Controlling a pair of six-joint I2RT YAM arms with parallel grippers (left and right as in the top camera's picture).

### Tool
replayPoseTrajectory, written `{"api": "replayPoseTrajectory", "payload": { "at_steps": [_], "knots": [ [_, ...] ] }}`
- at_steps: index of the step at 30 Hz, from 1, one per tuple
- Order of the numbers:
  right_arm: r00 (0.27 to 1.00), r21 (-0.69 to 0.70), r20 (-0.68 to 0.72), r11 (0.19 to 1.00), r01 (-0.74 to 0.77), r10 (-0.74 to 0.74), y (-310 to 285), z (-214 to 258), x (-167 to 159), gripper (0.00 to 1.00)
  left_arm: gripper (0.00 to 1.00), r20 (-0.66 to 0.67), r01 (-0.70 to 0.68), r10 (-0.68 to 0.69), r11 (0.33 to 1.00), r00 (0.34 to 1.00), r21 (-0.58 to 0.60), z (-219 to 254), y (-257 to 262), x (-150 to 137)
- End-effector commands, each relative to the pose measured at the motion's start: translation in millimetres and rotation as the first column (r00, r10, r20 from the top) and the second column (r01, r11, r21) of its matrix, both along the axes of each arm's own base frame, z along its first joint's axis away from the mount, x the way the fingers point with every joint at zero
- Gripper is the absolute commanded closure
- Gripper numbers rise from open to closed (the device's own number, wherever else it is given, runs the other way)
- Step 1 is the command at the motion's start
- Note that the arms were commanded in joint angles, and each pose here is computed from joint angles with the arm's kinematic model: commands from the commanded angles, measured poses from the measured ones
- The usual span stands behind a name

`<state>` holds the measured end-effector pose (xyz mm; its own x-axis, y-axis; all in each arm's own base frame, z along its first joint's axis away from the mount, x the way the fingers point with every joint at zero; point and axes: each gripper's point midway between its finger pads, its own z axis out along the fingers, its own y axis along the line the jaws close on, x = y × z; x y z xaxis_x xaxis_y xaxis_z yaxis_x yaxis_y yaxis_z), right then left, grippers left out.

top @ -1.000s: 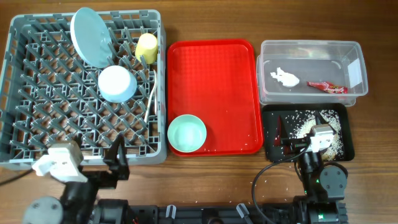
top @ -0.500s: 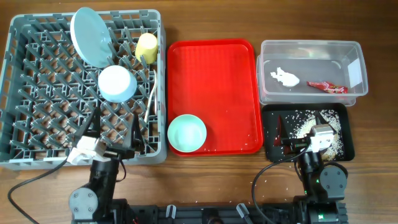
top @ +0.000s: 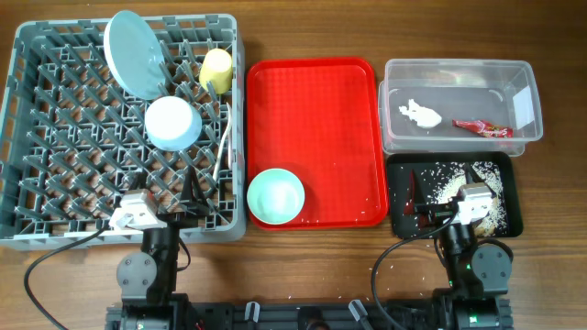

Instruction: Sort waste into correct bins and load items into the dishwasher rack

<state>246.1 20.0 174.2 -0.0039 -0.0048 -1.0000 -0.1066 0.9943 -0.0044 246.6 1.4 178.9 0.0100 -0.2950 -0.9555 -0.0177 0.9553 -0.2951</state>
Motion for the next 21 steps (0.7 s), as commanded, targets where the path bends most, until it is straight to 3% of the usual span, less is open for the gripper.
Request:
{"api": "replayPoseTrajectory", "payload": {
  "at_steps": [1,4,21],
  "knots": [
    [1.0,-0.014,0.01,1.0,0.005,-0.005,-0.6,1.7,-0.2,0.0,0.0,-0.079,0.045,-0.043,0.999,0.996,0.029,-22.2,-7.8,-0.6],
    [1.0,-0.014,0.01,1.0,0.005,-0.005,-0.6,1.6,-0.2,0.0,0.0,-0.083,0.102,-0.091,0.985,0.992,0.142,-22.5,-16.2,-1.0],
    [1.0,-0.014,0.01,1.0,0.005,-0.005,-0.6,1.7,-0.2,0.0,0.0,-0.077,0.138,-0.126,0.976,0.989,0.17,-21.1,-21.5,-1.4]
  ]
}}
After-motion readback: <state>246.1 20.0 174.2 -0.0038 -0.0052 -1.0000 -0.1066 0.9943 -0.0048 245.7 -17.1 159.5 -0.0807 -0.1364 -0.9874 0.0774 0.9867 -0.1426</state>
